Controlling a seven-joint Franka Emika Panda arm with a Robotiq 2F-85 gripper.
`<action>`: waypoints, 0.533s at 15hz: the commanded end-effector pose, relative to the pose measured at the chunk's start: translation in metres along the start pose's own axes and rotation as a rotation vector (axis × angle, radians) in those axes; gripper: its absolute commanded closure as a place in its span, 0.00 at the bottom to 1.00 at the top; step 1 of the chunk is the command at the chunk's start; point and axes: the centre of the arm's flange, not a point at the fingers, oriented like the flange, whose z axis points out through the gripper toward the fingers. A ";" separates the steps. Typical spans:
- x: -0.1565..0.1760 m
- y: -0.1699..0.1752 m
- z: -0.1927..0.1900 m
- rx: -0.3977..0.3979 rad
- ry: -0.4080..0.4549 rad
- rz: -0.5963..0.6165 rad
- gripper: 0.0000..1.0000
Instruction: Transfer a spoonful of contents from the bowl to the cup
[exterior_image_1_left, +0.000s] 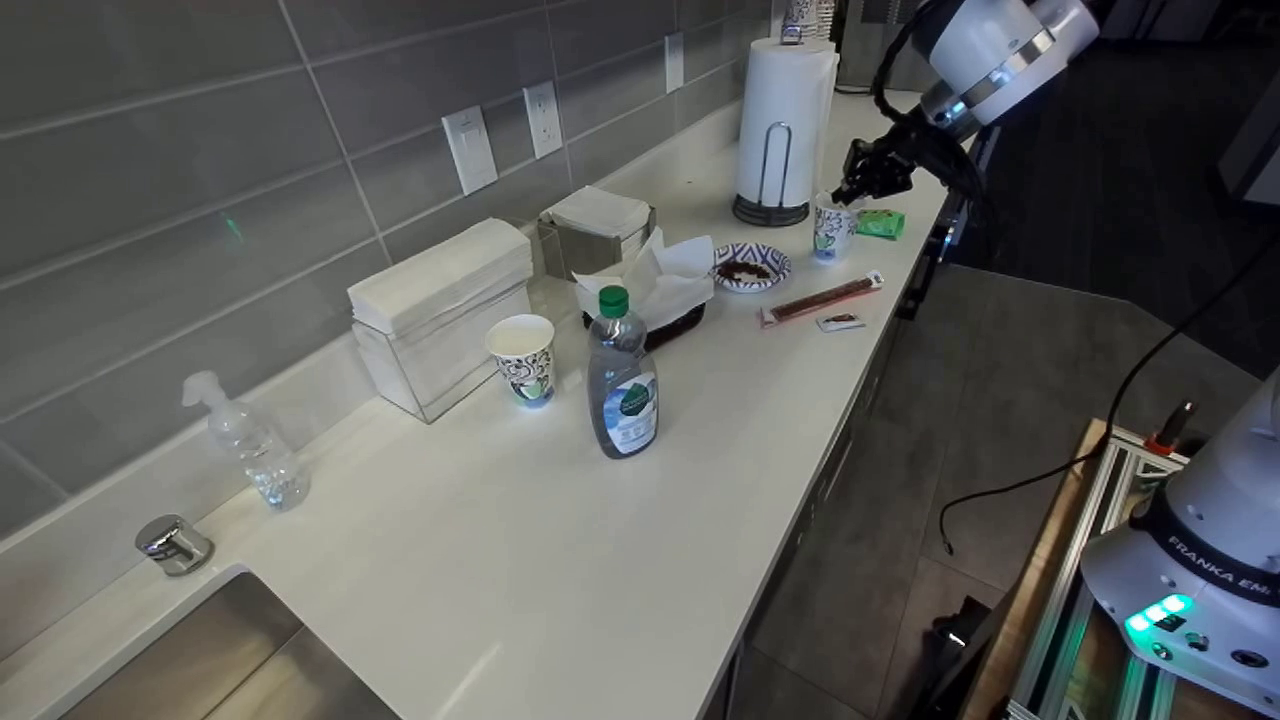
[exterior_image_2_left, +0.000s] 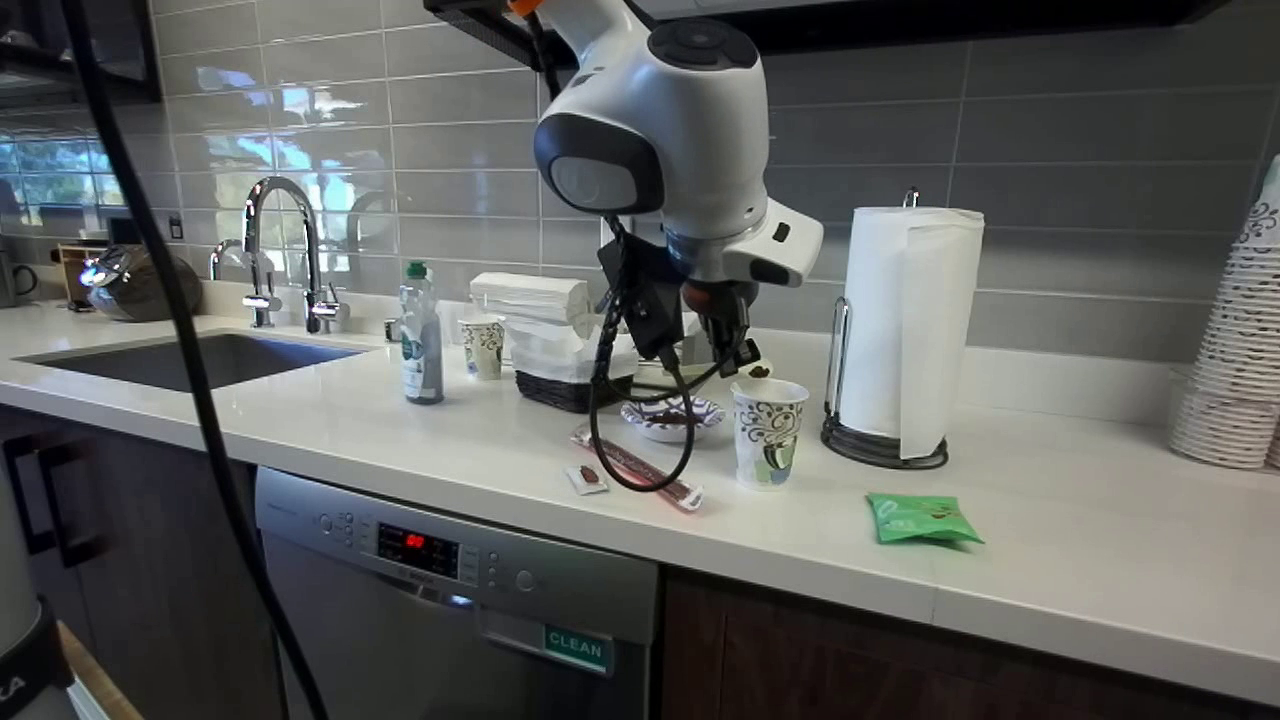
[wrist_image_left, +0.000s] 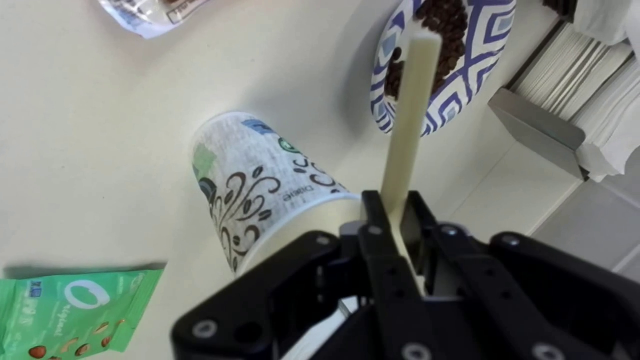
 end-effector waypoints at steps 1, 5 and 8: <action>-0.005 0.014 0.001 0.082 -0.015 -0.027 0.96; -0.007 0.026 -0.001 0.147 -0.031 -0.035 0.96; -0.005 0.036 -0.008 0.168 -0.021 -0.034 0.96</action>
